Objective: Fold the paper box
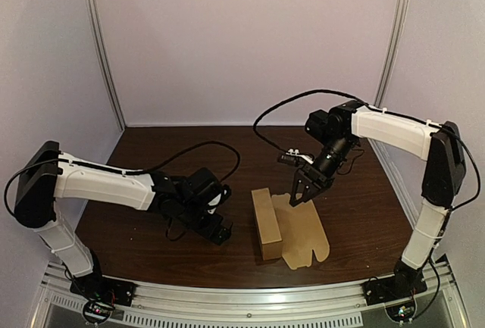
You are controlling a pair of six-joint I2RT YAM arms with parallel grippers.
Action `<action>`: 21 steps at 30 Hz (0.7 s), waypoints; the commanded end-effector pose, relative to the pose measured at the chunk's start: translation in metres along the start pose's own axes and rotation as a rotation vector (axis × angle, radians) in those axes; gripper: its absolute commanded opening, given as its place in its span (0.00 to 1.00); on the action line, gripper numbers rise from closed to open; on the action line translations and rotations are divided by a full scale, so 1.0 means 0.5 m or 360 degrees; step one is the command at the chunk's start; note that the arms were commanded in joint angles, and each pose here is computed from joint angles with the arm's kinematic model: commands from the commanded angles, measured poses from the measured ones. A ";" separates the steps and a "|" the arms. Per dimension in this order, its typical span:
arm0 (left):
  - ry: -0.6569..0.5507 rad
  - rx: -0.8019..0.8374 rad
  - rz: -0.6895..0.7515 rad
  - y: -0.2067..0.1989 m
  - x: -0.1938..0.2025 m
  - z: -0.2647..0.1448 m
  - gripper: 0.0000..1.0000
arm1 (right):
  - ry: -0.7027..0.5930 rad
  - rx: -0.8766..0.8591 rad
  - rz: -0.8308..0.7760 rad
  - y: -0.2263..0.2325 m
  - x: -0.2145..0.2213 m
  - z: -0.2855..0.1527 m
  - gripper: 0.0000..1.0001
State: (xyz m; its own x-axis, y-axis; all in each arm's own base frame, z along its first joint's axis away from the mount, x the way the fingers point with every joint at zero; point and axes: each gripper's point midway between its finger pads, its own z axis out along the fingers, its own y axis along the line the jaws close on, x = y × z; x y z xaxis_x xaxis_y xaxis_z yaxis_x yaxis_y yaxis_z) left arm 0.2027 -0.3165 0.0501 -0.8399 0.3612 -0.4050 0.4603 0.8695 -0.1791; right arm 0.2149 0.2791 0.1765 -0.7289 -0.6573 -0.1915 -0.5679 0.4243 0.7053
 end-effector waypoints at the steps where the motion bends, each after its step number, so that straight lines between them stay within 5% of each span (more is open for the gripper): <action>1: -0.0078 0.0012 -0.0039 -0.005 -0.020 -0.013 0.98 | 0.0019 0.0032 -0.0036 0.002 -0.004 -0.001 1.00; 9: -0.0309 0.0336 0.0001 -0.104 -0.125 -0.107 0.97 | -0.0252 0.0442 -0.0005 -0.131 0.005 -0.056 1.00; 21: -0.0170 0.0412 0.0021 -0.163 -0.149 -0.030 0.97 | -0.0276 0.0302 0.0208 -0.204 0.042 -0.025 1.00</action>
State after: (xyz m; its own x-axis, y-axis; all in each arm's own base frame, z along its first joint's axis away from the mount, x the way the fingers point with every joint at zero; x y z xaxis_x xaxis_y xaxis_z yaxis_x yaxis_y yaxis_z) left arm 0.2249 -0.4013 0.1174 -0.8044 0.2951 -0.5157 0.5274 0.7542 -0.3911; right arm 0.2507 0.2149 0.1104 -0.8322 -0.5145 -0.2067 -0.5282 0.6219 0.5781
